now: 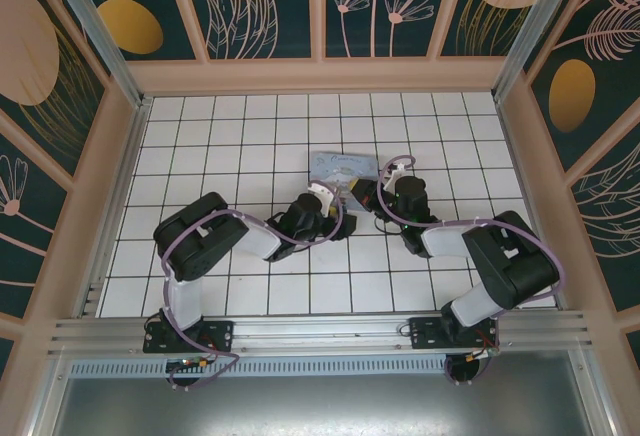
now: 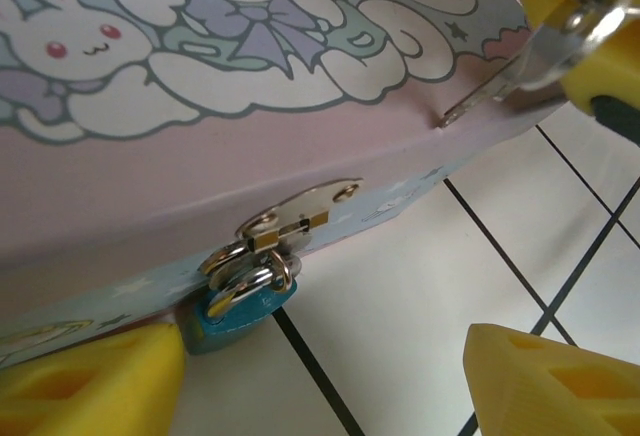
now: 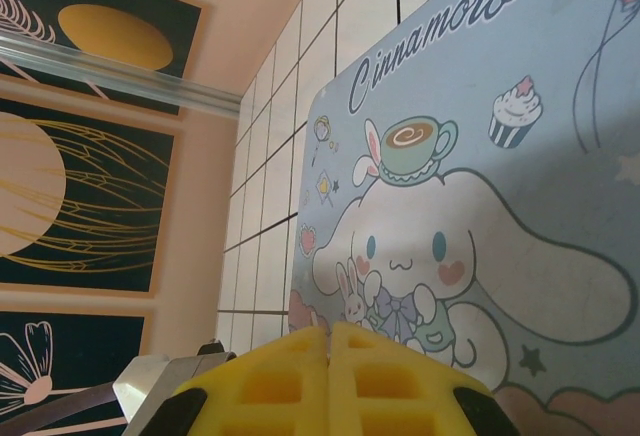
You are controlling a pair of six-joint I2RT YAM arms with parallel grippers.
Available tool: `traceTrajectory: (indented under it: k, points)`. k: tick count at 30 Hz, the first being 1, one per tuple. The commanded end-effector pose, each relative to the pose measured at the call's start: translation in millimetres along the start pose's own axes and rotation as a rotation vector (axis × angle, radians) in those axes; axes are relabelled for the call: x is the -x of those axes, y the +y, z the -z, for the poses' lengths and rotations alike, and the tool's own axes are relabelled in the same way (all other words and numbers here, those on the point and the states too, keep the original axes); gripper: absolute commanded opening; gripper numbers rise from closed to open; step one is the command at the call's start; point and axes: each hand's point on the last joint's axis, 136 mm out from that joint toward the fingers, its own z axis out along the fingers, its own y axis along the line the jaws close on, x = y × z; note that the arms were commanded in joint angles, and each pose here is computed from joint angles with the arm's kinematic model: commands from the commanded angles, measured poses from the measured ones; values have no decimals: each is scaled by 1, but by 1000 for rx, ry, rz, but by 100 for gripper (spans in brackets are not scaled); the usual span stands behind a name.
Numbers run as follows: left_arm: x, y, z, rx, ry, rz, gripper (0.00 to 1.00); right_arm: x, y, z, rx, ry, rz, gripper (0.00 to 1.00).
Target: Unlock a padlock with a key
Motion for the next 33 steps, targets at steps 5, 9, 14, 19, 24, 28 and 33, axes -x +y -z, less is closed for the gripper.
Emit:
traceTrajectory:
  k: [5, 9, 14, 19, 24, 28, 33]
  points:
    - [-5, -2, -17, 16, 25, -70, 76, 1, -8, -1, -6, -1, -12, 0]
    - [-2, -11, -23, -30, 29, -70, 76, 1, -10, -1, -16, -1, -16, 0]
    - [12, -37, -19, -152, -2, -23, 75, 3, -15, 0, -33, -7, -27, 0]
    - [19, -44, -19, -191, -30, 29, 76, 6, -18, 1, -41, -17, -39, 0]
    - [15, -41, -22, -185, -26, 56, 76, 22, -8, 3, -27, -45, -36, 0]
    - [12, -37, -23, -173, -28, 68, 76, 45, 5, 3, -39, -68, -3, 0]
    - [12, -34, -24, -162, -31, 73, 76, 65, 0, 1, -74, -84, 8, 0]
